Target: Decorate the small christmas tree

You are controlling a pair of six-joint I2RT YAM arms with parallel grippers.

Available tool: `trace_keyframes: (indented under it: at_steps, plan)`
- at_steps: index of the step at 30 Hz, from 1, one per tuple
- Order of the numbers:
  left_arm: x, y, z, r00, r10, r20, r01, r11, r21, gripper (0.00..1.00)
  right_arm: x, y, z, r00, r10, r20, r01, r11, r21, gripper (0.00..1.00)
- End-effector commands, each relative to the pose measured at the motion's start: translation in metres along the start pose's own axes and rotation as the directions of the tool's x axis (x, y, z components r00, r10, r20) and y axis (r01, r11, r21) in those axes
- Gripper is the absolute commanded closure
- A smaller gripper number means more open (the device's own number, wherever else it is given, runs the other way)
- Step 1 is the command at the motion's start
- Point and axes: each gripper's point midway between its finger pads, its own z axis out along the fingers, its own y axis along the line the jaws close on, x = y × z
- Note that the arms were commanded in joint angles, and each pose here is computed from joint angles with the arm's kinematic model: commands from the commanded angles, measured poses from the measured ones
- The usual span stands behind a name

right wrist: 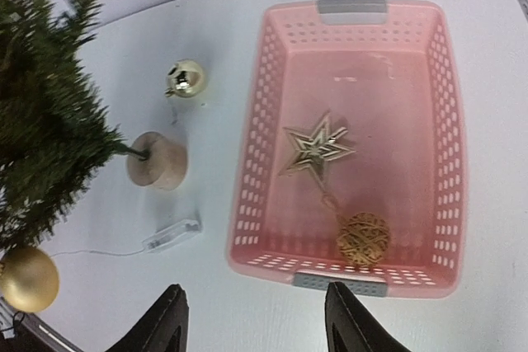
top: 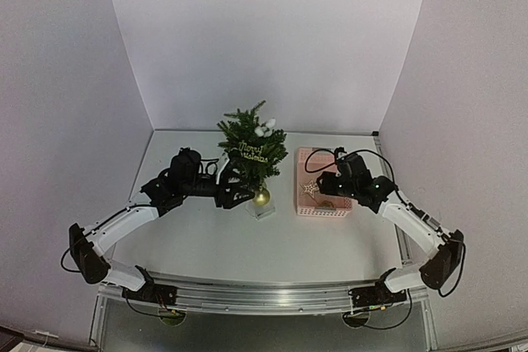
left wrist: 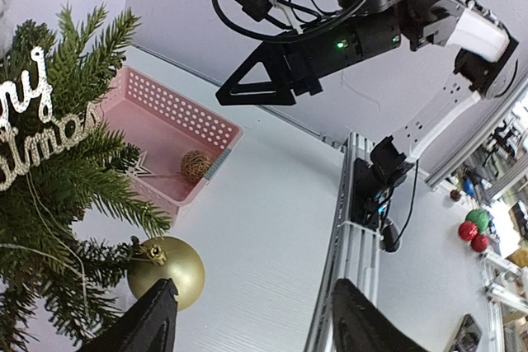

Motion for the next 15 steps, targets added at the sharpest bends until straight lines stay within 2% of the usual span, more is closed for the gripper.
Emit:
trace_keyframes:
  at_steps: [1, 5, 10, 15]
  plan:
    - [-0.024, -0.019, -0.018, 0.993, 0.072, 0.096, -0.076, 0.996, 0.041, 0.25, -0.012, -0.038, 0.018, 0.996, 0.07, -0.056, -0.062, 0.989, 0.131, 0.46]
    - [-0.038, -0.004, -0.027, 0.99, 0.046, 0.134, -0.049, 0.999, 0.021, 0.18, -0.019, -0.057, 0.051, 0.981, 0.132, -0.142, -0.111, 0.983, 0.146, 0.5]
    - [-0.064, 0.014, -0.049, 0.976, 0.011, 0.215, -0.015, 1.0, 0.018, 0.16, -0.026, -0.067, 0.095, 0.97, 0.098, -0.223, -0.059, 0.983, 0.174, 0.52]
    - [-0.086, 0.039, -0.075, 0.958, 0.011, 0.287, 0.002, 0.999, -0.042, 0.15, -0.017, -0.083, 0.11, 0.93, 0.132, -0.343, -0.044, 0.967, 0.253, 0.54]
